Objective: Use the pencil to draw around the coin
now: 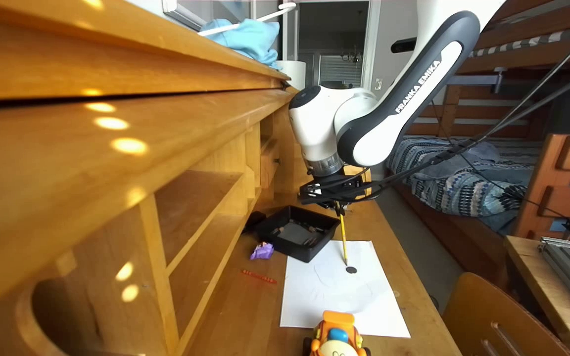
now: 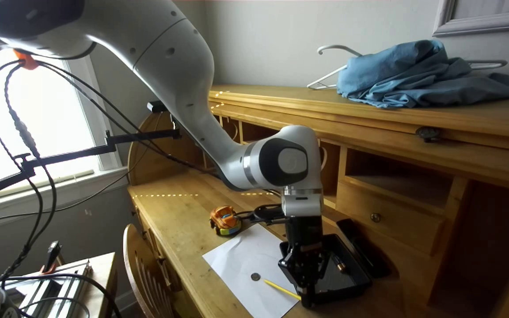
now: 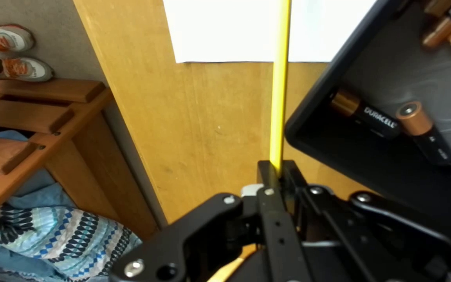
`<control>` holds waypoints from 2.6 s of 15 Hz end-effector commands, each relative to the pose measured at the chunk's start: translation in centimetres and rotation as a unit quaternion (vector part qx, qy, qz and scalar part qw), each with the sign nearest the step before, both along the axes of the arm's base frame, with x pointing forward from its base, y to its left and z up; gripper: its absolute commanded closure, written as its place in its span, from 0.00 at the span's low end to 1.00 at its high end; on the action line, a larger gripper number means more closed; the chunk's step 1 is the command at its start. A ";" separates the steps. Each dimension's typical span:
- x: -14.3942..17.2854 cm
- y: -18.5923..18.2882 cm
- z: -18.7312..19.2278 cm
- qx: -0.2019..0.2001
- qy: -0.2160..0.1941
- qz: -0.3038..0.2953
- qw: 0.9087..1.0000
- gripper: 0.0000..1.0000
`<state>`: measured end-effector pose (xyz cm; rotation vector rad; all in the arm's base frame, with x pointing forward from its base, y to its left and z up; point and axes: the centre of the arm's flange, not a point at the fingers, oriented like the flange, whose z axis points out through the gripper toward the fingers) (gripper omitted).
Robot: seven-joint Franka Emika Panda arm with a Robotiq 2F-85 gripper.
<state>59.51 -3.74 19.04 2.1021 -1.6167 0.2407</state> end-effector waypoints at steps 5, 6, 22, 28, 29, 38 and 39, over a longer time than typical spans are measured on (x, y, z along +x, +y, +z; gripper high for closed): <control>1.8 1.5 -0.4 -0.021 -0.004 0.004 1.000 0.98; 1.9 1.6 -0.5 -0.022 -0.003 0.005 1.000 0.98; 1.0 1.0 -0.2 -0.060 -0.009 -0.002 0.998 0.98; 0.6 0.7 0.0 -0.072 -0.013 -0.012 0.997 0.98; 0.6 0.7 0.1 -0.073 -0.014 -0.014 0.997 0.98; 0.1 0.3 0.1 -0.094 -0.010 -0.020 0.995 0.98; 0.0 0.3 0.1 -0.097 -0.008 -0.019 0.995 0.98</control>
